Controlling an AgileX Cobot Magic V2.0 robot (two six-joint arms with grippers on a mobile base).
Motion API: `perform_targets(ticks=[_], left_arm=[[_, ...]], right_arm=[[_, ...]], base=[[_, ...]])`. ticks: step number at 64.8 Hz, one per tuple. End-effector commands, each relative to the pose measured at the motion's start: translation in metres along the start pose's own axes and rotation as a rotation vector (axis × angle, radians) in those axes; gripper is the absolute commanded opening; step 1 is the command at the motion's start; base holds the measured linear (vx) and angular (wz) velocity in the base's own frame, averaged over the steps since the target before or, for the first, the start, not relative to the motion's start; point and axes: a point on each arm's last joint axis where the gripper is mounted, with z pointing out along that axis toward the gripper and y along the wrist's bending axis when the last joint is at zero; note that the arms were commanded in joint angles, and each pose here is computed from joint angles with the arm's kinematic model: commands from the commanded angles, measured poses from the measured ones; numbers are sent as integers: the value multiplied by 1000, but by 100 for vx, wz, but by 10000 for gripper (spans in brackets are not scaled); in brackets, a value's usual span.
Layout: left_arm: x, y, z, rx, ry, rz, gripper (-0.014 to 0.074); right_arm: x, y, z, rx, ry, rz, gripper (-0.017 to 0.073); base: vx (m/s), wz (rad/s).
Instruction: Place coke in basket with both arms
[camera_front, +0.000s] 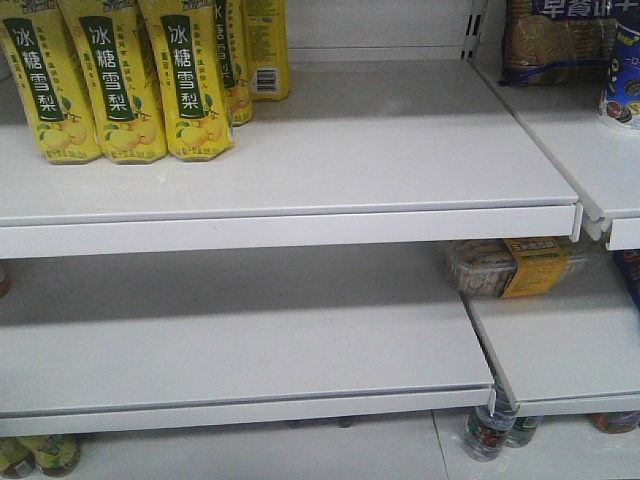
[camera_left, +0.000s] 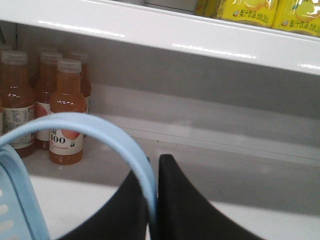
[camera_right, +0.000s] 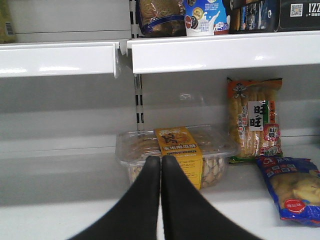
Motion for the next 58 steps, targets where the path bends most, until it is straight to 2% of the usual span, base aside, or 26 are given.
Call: perform_targets(ticks=[1,58], left_arm=[[-12,-4,-2,43,-161,76,-6],[-12,-4,-2,43,-161,76,-6]], right_arm=[[-2,1,-1,-6,-71,-12,-5],[-2,1,-1,-6,-71,-12,-5]], base=[[0,0],[0,0]])
